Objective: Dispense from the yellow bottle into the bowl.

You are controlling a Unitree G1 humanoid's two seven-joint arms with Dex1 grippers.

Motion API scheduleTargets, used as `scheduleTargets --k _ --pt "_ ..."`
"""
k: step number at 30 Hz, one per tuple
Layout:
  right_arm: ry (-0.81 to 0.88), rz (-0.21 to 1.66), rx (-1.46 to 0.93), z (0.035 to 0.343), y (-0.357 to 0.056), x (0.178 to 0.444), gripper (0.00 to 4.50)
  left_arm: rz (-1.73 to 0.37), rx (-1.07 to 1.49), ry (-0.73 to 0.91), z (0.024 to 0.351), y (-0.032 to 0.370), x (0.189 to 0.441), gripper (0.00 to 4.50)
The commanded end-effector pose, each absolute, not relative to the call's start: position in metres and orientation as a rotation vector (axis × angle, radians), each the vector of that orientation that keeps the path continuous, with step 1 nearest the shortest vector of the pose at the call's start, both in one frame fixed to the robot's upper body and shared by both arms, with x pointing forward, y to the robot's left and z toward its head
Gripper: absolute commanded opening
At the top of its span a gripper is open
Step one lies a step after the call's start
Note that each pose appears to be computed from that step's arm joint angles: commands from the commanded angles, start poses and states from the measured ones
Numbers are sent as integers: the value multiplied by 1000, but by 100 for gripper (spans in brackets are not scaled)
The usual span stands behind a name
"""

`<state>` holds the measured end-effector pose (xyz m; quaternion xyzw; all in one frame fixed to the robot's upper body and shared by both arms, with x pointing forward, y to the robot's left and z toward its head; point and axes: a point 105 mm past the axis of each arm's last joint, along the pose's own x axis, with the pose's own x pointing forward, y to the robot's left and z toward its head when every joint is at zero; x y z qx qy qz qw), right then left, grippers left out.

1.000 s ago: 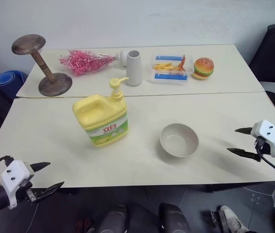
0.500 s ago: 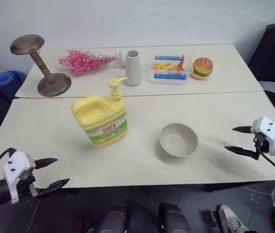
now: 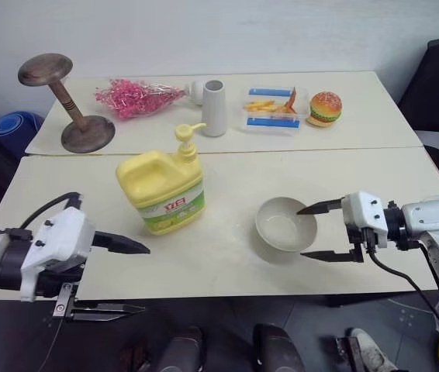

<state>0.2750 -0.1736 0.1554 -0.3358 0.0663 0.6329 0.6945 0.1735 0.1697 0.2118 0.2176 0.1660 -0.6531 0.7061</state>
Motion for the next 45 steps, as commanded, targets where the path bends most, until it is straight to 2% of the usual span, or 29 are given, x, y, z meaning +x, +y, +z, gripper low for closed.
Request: scheduleTargets --k 1,9,12,17,31,34,38,39,45 --pt "150 1495 -878 146 -169 278 446 -1514 512 346 214 162 175 450" --pt "185 1571 -1024 118 -165 290 446 -1512 545 319 211 159 184 450" --pt "175 1563 -1040 115 -161 298 388 -1507 548 319 209 159 184 450" --pt "173 1558 -1060 111 -157 306 214 -1502 556 316 209 159 184 450" --pt "233 1584 -1057 99 -161 309 214 -1487 579 297 212 160 189 450" --pt "241 1588 -1045 97 -161 309 156 -1486 579 294 212 159 189 450" --pt "253 1597 -1035 94 -163 308 18 -1481 582 287 214 160 191 450" --pt "253 1598 -1033 93 -163 308 4 -1478 583 285 214 160 191 450" --pt "222 1594 -1028 96 -161 309 4 -1457 564 262 220 161 195 450"
